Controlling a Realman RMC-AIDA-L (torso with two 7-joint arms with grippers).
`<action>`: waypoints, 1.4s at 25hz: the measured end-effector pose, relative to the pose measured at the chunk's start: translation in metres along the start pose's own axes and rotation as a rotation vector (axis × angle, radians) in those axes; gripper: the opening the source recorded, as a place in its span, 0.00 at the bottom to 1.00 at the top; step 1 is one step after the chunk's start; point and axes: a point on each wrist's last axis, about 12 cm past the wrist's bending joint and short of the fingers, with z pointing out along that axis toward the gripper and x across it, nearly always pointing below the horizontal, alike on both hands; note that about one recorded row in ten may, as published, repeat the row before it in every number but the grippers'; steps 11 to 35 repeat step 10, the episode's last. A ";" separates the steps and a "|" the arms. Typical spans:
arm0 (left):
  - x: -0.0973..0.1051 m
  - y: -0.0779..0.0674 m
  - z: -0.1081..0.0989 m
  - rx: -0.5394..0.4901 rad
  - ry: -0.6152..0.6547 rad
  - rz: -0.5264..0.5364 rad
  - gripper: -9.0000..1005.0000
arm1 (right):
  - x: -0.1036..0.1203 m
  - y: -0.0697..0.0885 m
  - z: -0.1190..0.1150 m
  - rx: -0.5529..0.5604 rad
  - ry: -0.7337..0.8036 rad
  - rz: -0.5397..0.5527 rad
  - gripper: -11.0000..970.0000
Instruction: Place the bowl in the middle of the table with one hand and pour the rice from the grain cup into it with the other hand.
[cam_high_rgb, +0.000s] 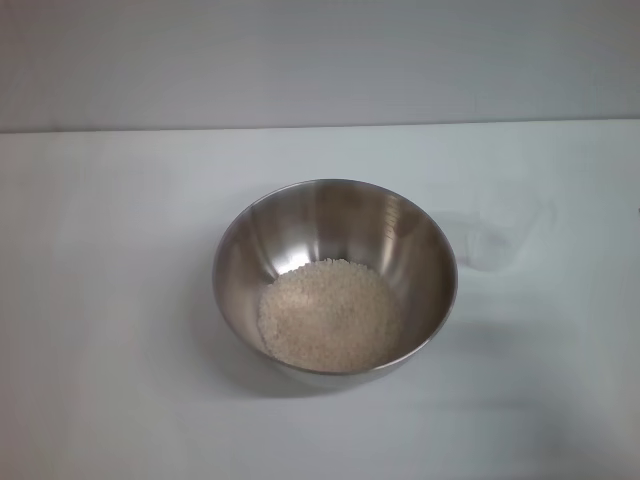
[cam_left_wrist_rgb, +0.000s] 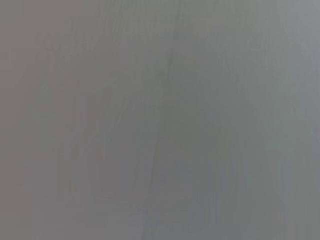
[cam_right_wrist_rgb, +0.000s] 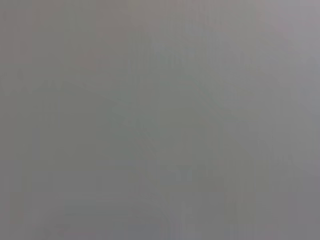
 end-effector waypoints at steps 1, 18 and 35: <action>0.001 0.000 -0.002 -0.002 0.005 0.008 0.48 | -0.002 -0.003 0.000 0.002 -0.018 -0.002 0.53; 0.000 -0.004 -0.006 -0.002 -0.023 0.071 0.51 | -0.001 -0.008 0.005 0.026 -0.022 -0.017 0.61; 0.000 -0.004 -0.006 -0.002 -0.023 0.071 0.51 | -0.001 -0.008 0.005 0.026 -0.022 -0.017 0.61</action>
